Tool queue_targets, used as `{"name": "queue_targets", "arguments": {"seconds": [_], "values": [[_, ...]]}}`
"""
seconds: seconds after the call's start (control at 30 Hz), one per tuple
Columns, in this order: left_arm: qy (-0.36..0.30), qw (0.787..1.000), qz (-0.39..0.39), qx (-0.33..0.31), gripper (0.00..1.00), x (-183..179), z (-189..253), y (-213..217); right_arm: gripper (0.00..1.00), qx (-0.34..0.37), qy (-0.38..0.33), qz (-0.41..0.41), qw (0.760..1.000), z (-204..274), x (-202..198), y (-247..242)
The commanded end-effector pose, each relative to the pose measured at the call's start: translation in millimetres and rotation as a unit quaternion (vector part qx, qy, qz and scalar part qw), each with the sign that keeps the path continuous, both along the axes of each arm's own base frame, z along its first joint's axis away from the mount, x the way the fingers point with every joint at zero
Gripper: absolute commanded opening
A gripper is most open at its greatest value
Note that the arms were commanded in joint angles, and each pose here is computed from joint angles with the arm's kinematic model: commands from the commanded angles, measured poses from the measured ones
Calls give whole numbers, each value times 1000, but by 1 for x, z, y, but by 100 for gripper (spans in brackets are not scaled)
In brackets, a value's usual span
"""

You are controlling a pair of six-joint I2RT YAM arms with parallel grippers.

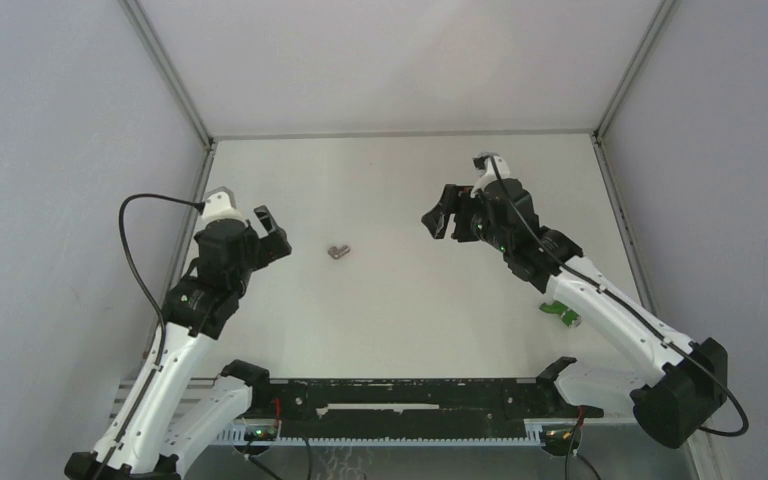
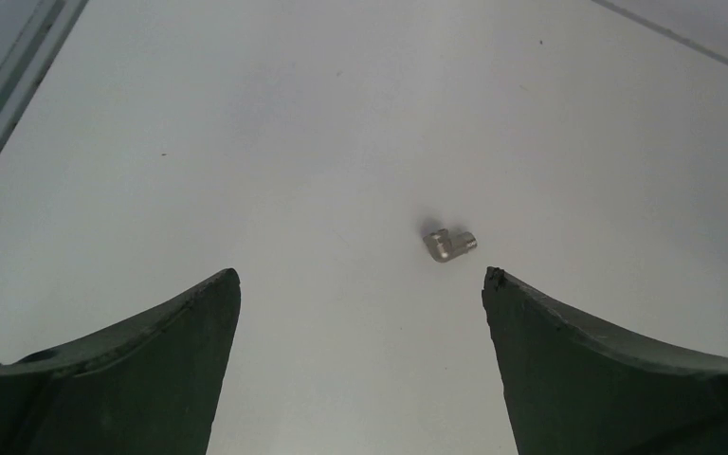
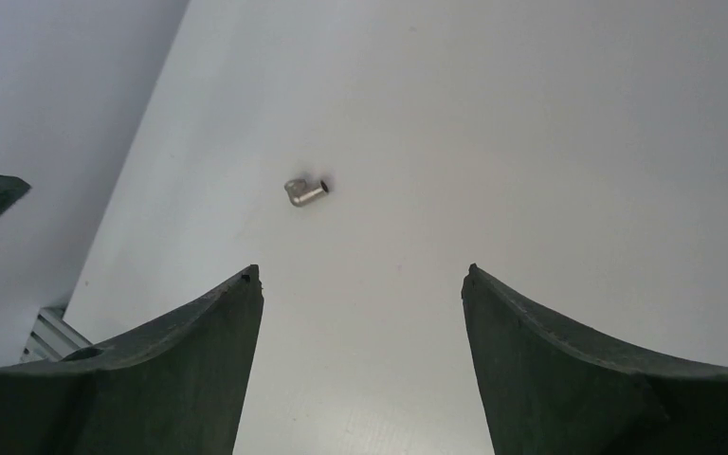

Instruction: Install the water faucets

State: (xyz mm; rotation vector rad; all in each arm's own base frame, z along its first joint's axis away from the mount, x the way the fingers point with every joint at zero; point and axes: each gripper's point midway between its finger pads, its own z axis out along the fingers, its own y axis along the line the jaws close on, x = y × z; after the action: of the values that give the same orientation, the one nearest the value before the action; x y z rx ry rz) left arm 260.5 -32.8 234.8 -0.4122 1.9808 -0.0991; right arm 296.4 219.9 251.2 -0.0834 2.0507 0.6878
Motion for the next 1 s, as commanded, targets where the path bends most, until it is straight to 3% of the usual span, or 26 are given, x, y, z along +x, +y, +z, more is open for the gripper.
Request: {"name": "queue_targets", "arguments": {"seconds": [0.0,0.17,0.33,0.53,0.87,0.97], "values": [[31,999,-41,-16,100,5,-20,-20,83,-10,20,-1,1000,-12,3,10],[90,994,-55,-31,100,9,-55,-47,81,-38,68,-9,997,-44,2,12],[178,983,-35,-34,99,19,-100,-64,81,-122,69,-13,990,-62,-3,16],[225,974,-3,-18,97,43,-113,-70,81,-132,89,-46,986,-70,-3,8],[276,960,43,-31,74,93,-146,-96,81,-139,97,-67,983,-75,-13,-8],[278,959,39,-23,72,106,-153,-104,81,-137,100,-70,983,-78,-18,-12]]}}
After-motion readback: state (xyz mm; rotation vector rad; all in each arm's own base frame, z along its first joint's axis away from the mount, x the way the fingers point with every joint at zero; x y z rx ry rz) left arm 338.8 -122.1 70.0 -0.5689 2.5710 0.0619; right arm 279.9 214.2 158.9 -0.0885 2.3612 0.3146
